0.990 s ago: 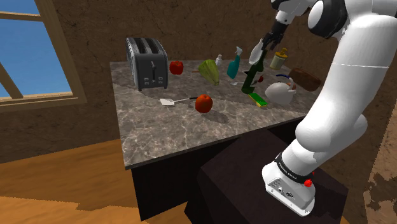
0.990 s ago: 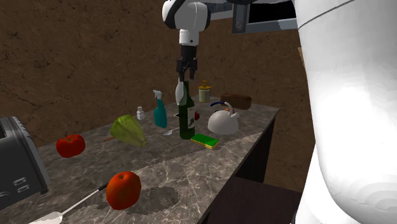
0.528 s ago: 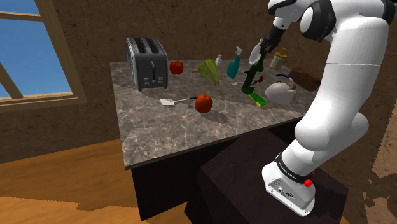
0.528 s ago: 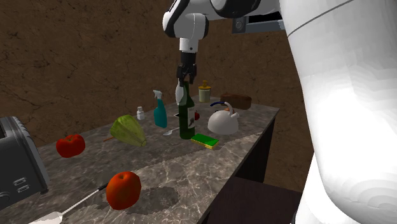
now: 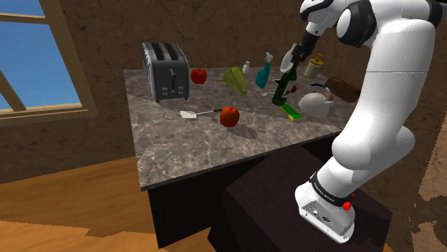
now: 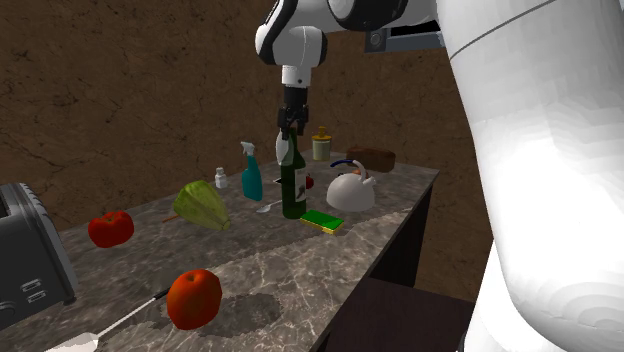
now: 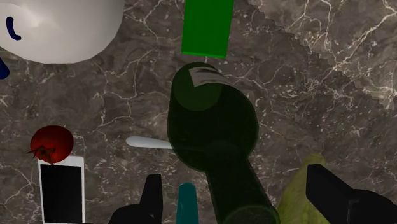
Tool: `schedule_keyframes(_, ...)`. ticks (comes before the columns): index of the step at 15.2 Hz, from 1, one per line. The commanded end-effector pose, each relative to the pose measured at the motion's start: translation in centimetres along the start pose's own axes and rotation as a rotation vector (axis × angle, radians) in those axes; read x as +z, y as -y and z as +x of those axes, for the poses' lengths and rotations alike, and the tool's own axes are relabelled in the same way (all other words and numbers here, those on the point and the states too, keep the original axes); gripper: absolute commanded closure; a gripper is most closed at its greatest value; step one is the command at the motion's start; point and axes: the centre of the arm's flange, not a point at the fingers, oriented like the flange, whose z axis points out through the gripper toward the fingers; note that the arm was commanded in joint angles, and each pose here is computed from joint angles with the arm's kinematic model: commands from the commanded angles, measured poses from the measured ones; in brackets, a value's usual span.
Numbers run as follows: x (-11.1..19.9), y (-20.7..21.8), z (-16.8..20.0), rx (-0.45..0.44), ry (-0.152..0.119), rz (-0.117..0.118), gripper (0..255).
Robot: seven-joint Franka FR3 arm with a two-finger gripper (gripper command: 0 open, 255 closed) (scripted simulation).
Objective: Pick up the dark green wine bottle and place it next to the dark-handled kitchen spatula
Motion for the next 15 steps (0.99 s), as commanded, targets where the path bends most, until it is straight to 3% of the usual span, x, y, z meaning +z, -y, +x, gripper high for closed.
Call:
schedule_keyframes(1, 0.0, 0.0, 0.0, 0.0, 0.0, 0.0, 0)
schedule_keyframes(2, 0.0, 0.0, 0.0, 0.0, 0.0, 0.0, 255)
schedule_keyframes(11, 0.0, 0.0, 0.0, 0.0, 0.0, 0.0, 255)
schedule_keyframes(15, -2.1, 0.0, 0.2, 0.0, 0.0, 0.0, 255)
